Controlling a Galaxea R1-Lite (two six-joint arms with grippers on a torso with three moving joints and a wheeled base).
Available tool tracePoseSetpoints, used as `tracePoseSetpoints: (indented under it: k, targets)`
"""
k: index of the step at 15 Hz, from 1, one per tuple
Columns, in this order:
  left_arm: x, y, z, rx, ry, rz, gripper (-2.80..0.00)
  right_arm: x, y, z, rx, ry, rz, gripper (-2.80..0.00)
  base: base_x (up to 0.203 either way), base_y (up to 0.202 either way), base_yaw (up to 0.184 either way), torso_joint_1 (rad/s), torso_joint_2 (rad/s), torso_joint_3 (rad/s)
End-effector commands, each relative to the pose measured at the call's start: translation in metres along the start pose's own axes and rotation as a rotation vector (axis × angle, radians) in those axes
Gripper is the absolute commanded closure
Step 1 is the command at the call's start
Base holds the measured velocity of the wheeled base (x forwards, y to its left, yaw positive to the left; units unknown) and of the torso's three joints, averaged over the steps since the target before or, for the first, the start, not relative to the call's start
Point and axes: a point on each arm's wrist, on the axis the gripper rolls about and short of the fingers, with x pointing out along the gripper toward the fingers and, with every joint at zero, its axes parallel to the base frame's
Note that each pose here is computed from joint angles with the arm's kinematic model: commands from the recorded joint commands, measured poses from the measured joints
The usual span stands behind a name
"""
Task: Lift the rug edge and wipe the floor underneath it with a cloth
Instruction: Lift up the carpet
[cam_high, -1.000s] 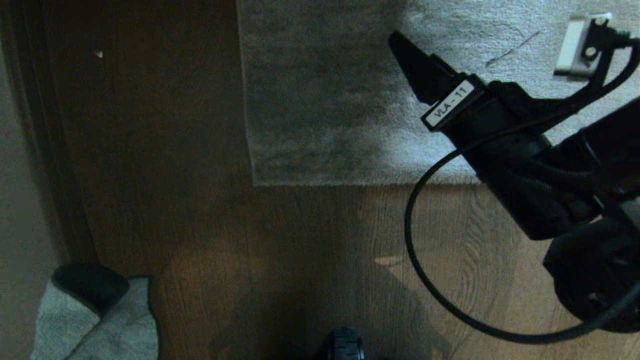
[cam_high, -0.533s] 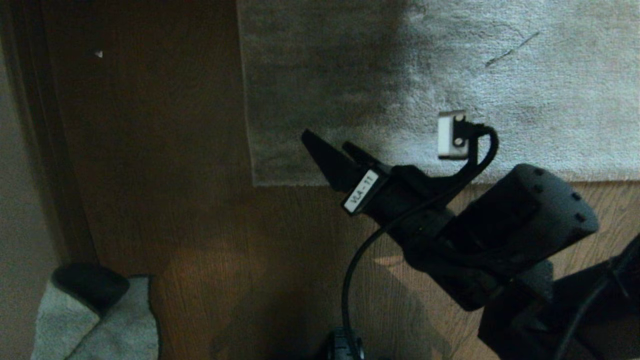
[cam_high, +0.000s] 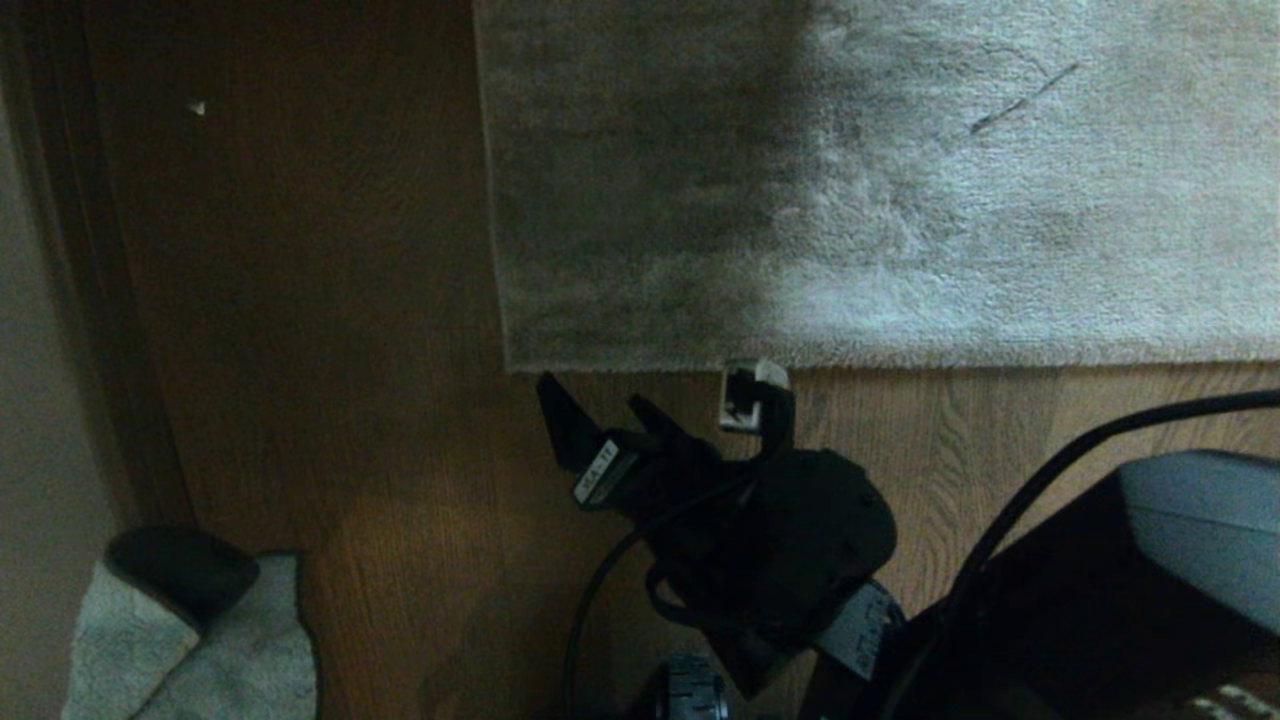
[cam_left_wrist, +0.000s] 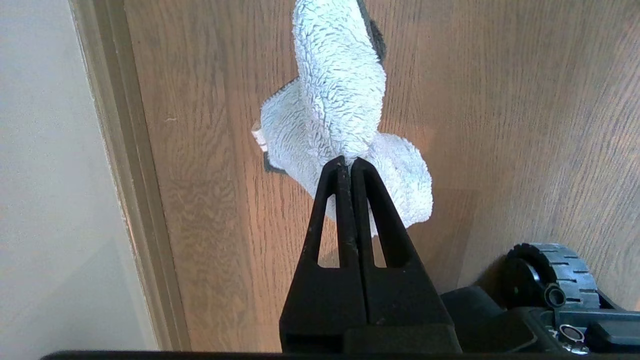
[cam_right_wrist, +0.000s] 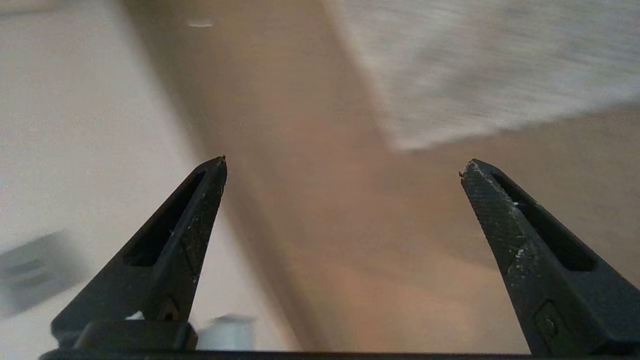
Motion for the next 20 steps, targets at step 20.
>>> tracePoseSetpoints:
  k: [20]
  targets:
    - [0.000,0.000,0.000,-0.001,0.000,0.001,0.00,0.068,-0.039,-0.062,0.090,-0.190,-0.108,-2.80,0.000,0.000,0.000,0.000,0.00,0.000]
